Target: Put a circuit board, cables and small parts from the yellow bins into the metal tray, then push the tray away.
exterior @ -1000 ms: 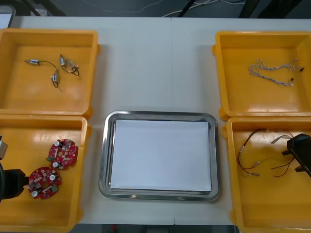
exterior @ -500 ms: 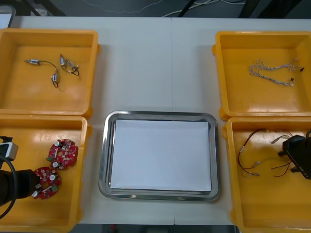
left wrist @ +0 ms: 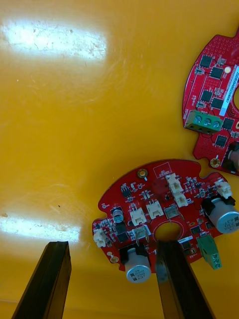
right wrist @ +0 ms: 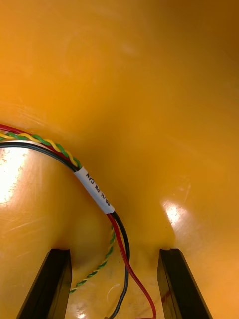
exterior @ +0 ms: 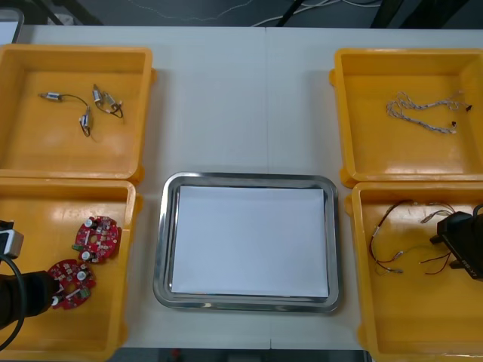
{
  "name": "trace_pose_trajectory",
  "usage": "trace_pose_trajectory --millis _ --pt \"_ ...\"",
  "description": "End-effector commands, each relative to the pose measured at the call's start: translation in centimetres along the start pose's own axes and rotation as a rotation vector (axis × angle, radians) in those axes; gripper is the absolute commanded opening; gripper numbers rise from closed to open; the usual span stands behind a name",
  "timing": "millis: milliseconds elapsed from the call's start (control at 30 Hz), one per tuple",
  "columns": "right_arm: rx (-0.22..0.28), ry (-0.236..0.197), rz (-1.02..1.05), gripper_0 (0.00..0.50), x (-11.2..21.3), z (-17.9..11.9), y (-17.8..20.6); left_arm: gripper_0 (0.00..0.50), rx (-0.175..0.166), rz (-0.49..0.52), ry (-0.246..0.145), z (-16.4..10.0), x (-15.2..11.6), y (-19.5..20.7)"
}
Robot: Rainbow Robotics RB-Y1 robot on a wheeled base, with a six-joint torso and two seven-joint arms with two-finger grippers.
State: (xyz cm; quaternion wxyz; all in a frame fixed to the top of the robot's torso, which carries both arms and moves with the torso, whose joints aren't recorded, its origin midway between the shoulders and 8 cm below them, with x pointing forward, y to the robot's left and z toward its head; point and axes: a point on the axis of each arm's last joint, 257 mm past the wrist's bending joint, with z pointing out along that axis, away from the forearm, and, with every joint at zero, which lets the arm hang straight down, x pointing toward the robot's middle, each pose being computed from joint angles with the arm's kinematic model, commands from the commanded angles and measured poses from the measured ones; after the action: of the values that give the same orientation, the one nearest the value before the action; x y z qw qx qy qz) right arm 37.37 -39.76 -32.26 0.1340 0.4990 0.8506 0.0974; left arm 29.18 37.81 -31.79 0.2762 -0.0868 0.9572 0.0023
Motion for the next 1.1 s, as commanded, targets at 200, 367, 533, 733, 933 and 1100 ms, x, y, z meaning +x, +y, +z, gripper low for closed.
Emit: trace_pose_trajectory --millis 200,367,533,733,933,1100 --pt "0.016 0.005 -0.050 0.500 1.1 1.2 -0.9 0.500 0.019 0.069 0.021 0.5 2.4 -1.9" --pt "0.016 0.001 -0.050 0.468 1.0 1.3 -1.0 0.500 -0.010 0.082 0.014 0.9 2.5 -1.9" --pt "0.015 -0.001 -0.051 0.051 0.9 1.3 -0.9 0.500 -0.028 0.085 0.013 0.9 2.9 -1.3" --pt "0.008 -0.007 -0.064 0.000 0.8 1.2 -0.7 0.500 -0.035 0.089 0.016 0.9 3.3 -1.0" --pt "-0.006 -0.023 -0.077 0.000 0.3 0.3 0.2 0.500 -0.035 0.092 0.025 0.9 3.8 -1.1" --pt "0.014 -0.033 -0.110 0.000 0.1 -1.7 0.5 0.447 -0.035 0.096 0.029 1.0 4.1 -1.1"
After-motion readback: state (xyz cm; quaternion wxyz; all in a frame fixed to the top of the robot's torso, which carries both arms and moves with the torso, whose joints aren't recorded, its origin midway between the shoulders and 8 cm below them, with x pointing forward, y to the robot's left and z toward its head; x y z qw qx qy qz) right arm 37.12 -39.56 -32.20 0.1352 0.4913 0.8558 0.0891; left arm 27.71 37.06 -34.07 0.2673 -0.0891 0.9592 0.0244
